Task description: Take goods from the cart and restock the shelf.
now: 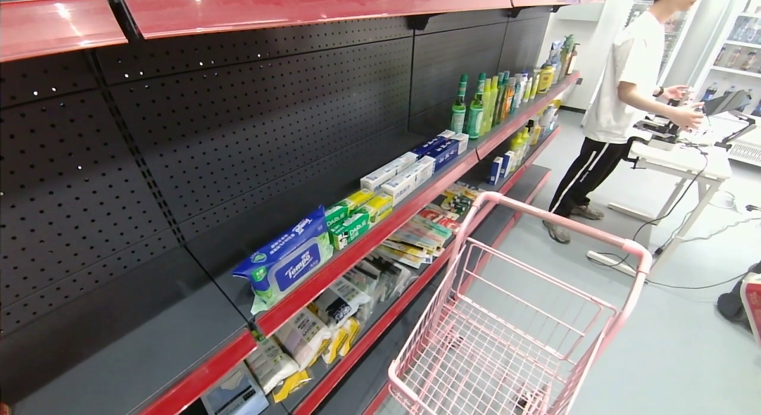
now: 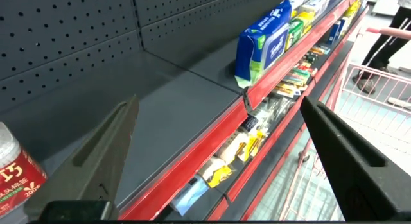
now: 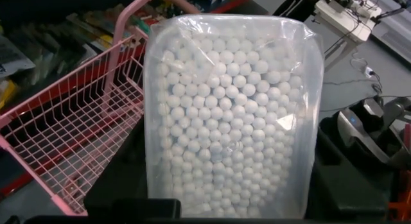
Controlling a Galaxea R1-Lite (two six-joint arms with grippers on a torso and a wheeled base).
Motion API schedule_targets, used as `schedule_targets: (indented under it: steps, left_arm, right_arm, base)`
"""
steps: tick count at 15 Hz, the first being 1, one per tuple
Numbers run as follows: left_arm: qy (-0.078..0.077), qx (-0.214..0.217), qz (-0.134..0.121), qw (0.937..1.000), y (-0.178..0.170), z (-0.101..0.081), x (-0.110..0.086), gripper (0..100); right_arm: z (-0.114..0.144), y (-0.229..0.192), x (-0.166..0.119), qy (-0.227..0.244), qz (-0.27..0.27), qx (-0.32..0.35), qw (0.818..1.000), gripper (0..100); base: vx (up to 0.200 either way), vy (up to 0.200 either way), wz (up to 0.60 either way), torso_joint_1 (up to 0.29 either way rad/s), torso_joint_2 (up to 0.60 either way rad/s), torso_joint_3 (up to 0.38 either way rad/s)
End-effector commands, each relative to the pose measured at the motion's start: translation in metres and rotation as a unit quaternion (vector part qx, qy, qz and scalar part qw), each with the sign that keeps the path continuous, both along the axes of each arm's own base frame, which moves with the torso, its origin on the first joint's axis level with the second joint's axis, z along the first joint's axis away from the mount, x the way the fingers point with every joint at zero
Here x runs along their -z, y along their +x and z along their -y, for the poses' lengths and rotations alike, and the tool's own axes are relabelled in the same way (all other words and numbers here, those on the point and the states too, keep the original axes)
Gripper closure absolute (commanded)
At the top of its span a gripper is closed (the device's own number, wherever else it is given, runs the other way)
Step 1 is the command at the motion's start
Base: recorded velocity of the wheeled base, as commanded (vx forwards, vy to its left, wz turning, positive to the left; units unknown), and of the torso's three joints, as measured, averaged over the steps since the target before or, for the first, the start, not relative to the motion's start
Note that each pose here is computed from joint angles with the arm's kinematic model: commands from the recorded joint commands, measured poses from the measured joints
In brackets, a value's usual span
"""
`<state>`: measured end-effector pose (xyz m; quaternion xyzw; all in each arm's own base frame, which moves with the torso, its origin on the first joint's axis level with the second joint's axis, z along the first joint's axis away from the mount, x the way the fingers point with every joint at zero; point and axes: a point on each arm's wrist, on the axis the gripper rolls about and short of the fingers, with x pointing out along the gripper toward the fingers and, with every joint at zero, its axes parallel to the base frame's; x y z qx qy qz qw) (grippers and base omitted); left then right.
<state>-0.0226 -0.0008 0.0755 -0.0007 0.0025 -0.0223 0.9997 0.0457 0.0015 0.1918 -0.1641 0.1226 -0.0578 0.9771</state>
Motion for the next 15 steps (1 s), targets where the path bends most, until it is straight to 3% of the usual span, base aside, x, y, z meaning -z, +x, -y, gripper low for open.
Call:
schedule_targets:
  steps: [1, 15]
  left_arm:
    - [0.000, 0.000, 0.000, 1.0000, 0.0000, 0.0000, 0.0001, 0]
    - [0.000, 0.000, 0.000, 1.0000, 0.0000, 0.0000, 0.0001, 0]
  right_arm:
    - [0.0002, -0.0008, 0.0026, 0.000, -0.003, 0.001, 1.000, 100]
    - [0.0005, -0.0023, 0.0047, -0.020, -0.005, -0.004, 1.000, 100]
  base:
    - [0.000, 0.000, 0.60, 0.007, 0.01, 0.002]
    - [0.000, 0.000, 0.60, 0.002, 0.00, 0.001]
